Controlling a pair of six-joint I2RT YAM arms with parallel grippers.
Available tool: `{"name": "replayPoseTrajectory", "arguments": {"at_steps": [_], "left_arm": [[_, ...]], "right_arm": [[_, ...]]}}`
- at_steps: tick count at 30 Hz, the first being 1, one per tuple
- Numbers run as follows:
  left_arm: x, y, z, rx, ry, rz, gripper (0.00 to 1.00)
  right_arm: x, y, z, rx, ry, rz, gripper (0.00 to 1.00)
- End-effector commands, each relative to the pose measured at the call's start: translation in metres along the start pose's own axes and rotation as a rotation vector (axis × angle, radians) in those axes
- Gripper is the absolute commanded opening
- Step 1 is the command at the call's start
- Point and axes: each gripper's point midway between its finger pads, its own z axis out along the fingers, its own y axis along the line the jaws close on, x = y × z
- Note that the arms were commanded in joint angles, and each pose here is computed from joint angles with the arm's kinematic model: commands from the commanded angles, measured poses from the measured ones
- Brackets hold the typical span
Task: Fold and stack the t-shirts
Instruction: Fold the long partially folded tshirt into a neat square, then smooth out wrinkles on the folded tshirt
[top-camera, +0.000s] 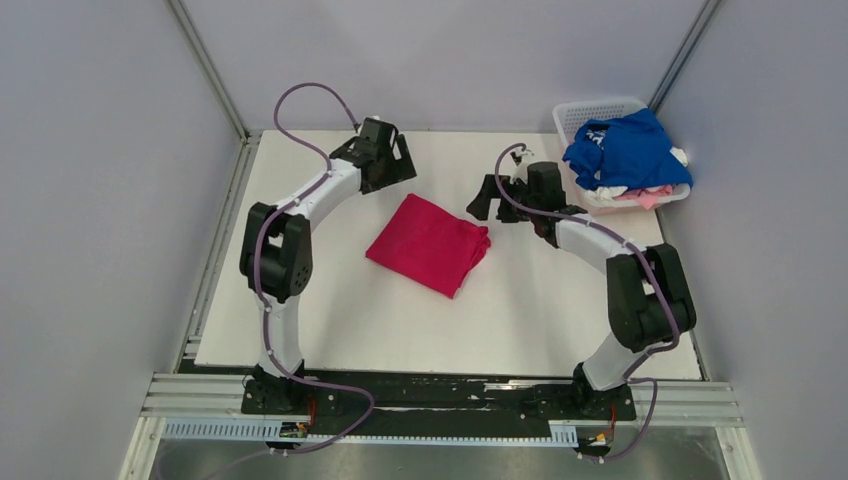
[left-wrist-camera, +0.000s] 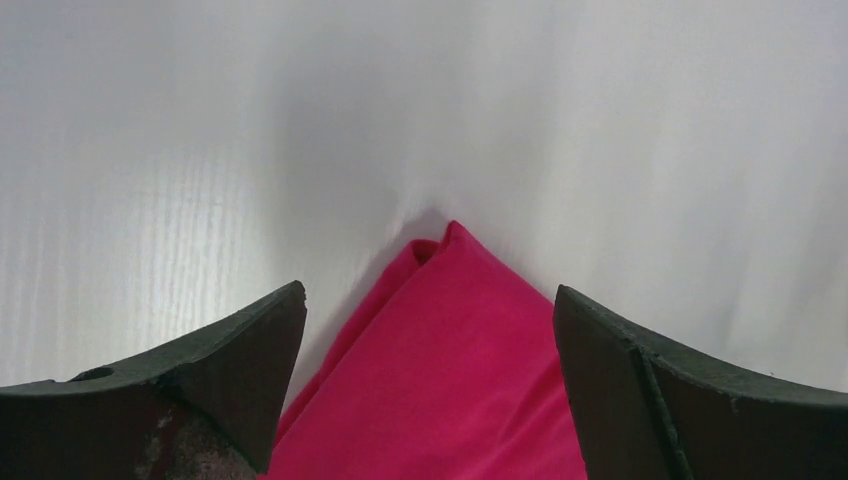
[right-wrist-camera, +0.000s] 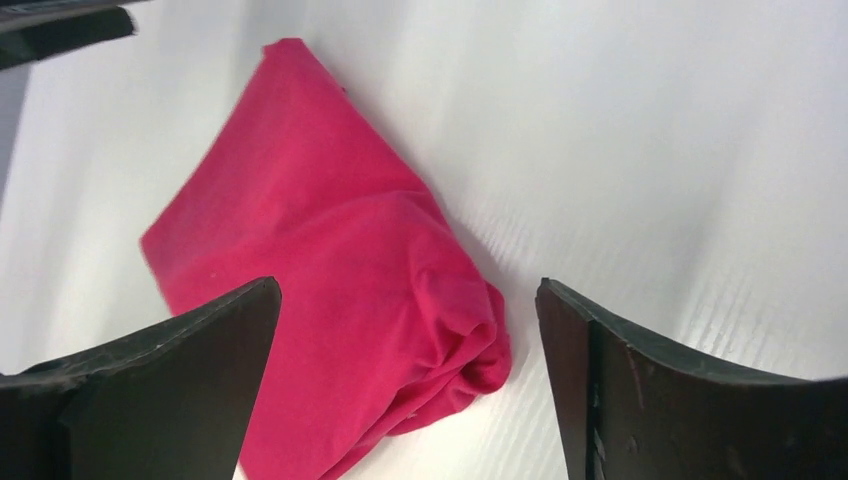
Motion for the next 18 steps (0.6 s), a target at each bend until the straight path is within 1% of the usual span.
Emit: {"name": "replayPoseTrajectory", "arguments": {"at_steps": [1, 2, 4, 6, 7, 10, 13, 16, 18], "left_arm": [[-0.009, -0.044, -0.044, 0.246, 0.002, 0.036, 1.0], [0.001, -0.053, -0.048, 0.309, 0.046, 0.042, 1.0], [0.02, -0.061, -0.049, 0.384, 0.098, 0.044, 1.0], [0.032, -0.064, -0.042, 0.415, 0.13, 0.034, 1.0], [0.038, -0.065, -0.035, 0.42, 0.153, 0.027, 1.0], [0.046, -0.072, -0.019, 0.446, 0.191, 0.015, 1.0], [0.057, -0.077, 0.007, 0.458, 0.238, -0.01, 1.0], [0.065, -0.072, 0.026, 0.406, 0.283, -0.021, 1.0], [0.076, -0.058, 0.04, 0.339, 0.305, -0.023, 1.0]], "right_arm": [[-0.023, 0.047, -0.035, -0.121, -0.063, 0.022, 1.0], [-0.019, 0.06, -0.041, -0.18, -0.059, 0.023, 1.0], [-0.011, 0.089, -0.053, -0.319, -0.049, 0.045, 1.0], [-0.009, 0.107, -0.059, -0.42, -0.051, 0.068, 1.0], [-0.01, 0.11, -0.058, -0.444, -0.054, 0.08, 1.0], [-0.008, 0.105, -0.042, -0.44, -0.027, 0.137, 1.0], [0.001, 0.092, -0.018, -0.406, -0.001, 0.196, 1.0], [0.009, 0.074, 0.005, -0.336, 0.026, 0.243, 1.0], [0.019, 0.055, 0.018, -0.256, 0.05, 0.276, 1.0]]}}
